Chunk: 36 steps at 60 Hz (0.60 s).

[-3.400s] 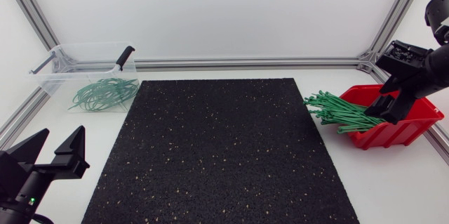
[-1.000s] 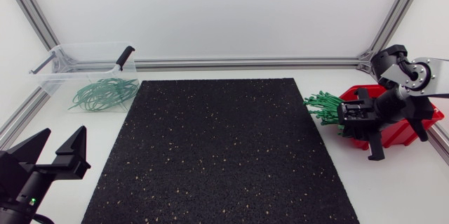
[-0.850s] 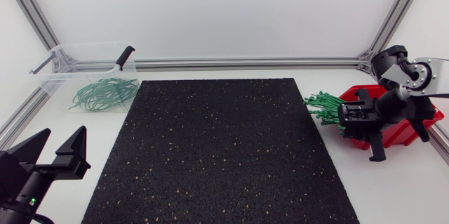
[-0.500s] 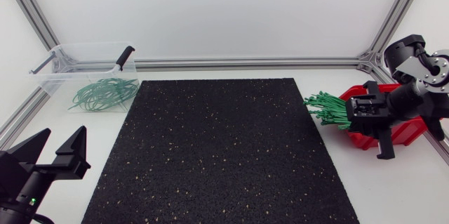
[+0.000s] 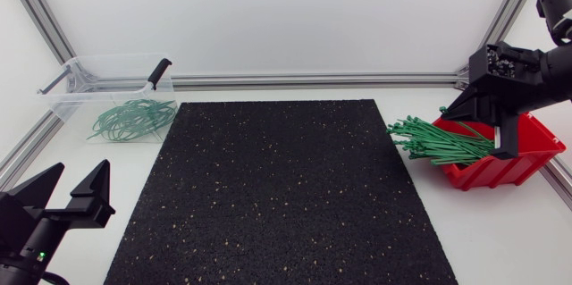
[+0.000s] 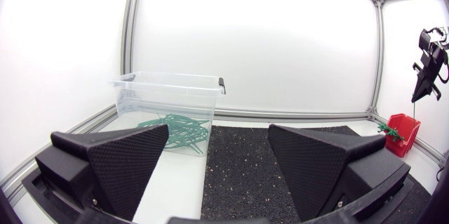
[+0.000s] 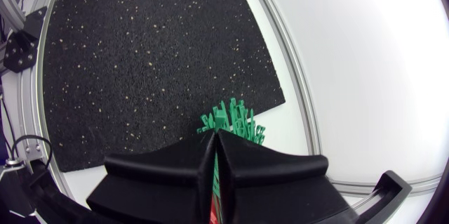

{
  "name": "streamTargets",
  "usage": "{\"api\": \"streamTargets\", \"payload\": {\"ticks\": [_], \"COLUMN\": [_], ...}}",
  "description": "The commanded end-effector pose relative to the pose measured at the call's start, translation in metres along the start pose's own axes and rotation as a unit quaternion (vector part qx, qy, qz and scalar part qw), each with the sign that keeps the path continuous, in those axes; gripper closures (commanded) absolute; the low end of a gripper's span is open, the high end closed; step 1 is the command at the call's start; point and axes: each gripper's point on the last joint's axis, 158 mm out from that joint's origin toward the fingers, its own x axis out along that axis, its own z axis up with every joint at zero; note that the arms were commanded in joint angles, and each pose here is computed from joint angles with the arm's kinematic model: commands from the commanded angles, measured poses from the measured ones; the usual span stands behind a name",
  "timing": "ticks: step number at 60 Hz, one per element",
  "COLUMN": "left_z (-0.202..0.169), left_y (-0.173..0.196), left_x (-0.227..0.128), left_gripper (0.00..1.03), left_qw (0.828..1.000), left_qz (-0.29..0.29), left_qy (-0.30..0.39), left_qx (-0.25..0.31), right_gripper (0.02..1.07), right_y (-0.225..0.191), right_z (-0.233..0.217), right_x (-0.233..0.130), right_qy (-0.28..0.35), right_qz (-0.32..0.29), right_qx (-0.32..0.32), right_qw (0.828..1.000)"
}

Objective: Take a green cable tie from the red box, thread the tail through the head to close it, then place it in the transparent bin on the left.

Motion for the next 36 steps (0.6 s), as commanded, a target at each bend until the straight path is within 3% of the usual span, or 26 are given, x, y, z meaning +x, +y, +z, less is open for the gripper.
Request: {"api": "streamTargets", "payload": {"ticks": [1, 14, 21, 30, 36], "left_z": [-0.012, 0.025, 0.036, 0.051, 0.061], "left_y": [0.001, 0.018, 0.019, 0.005, -0.007], "left_x": [0.002, -0.005, -0.004, -0.005, -0.005], "left_gripper": [0.04, 0.08, 0.1, 0.13, 0.18], "left_qw": [1.0, 0.999, 0.999, 0.999, 0.996], "left_qz": [0.0, 0.039, 0.044, 0.017, -0.01], "left_qy": [0.001, -0.019, 0.005, 0.038, 0.07], "left_qx": [-0.012, -0.015, -0.016, -0.033, -0.05], "right_gripper": [1.02, 1.02, 1.02, 1.02, 1.02], "right_y": [-0.003, -0.008, -0.005, 0.01, 0.013], "right_z": [0.019, 0.056, 0.081, 0.109, 0.122], "right_x": [-0.013, -0.038, -0.054, -0.068, -0.079], "right_qy": [-0.024, -0.059, -0.077, -0.086, -0.101], "right_qz": [-0.006, -0.014, 0.001, 0.057, 0.049], "right_qx": [0.025, 0.073, 0.089, 0.114, 0.103], "right_qw": [0.999, 0.995, 0.993, 0.988, 0.988]}}
